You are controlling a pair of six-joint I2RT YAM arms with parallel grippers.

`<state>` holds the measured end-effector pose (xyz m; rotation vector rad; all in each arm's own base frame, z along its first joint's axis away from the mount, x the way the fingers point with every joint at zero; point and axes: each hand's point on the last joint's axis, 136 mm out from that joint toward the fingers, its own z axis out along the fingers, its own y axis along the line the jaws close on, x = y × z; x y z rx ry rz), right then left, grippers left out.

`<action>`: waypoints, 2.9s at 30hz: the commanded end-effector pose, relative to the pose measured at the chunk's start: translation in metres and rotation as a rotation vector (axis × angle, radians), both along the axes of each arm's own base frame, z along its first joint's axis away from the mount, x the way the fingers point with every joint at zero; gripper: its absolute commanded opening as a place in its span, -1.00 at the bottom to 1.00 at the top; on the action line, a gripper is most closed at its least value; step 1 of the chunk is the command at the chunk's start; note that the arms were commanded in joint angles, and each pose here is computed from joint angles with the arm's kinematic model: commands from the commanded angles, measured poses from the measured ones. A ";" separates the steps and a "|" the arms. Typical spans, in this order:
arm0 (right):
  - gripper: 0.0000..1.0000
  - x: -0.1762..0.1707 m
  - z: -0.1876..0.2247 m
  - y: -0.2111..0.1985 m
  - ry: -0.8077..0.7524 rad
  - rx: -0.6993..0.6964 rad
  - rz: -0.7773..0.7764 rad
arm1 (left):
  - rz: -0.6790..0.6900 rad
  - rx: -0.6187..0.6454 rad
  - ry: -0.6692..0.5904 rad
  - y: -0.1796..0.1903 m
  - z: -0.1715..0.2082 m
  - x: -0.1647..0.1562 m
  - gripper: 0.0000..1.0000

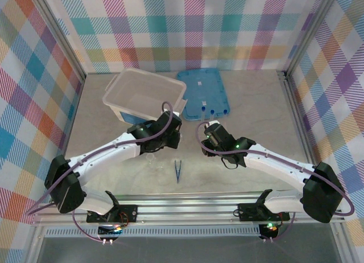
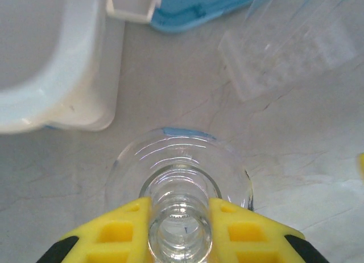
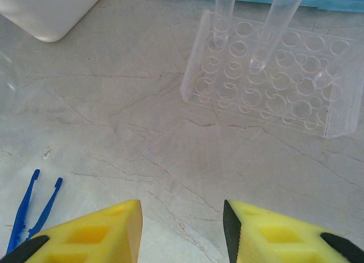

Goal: Organize the chemistry lab equipment

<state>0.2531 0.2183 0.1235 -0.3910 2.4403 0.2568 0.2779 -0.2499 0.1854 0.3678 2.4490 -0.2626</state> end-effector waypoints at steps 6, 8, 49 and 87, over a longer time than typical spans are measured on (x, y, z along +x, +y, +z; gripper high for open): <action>-0.13 0.009 0.019 0.008 -0.056 0.027 0.007 | -0.048 -0.088 -0.077 -0.007 0.077 -0.003 -0.63; -0.13 0.010 0.022 0.009 -0.061 0.032 0.008 | -0.049 -0.090 -0.102 -0.008 0.091 0.001 -0.62; -0.14 0.015 0.041 0.031 -0.047 0.089 0.053 | 0.218 0.103 -0.152 0.063 0.047 0.194 -0.64; -0.14 0.008 0.034 0.017 -0.016 0.080 -0.009 | 0.164 0.030 0.070 0.035 -0.064 0.237 -0.68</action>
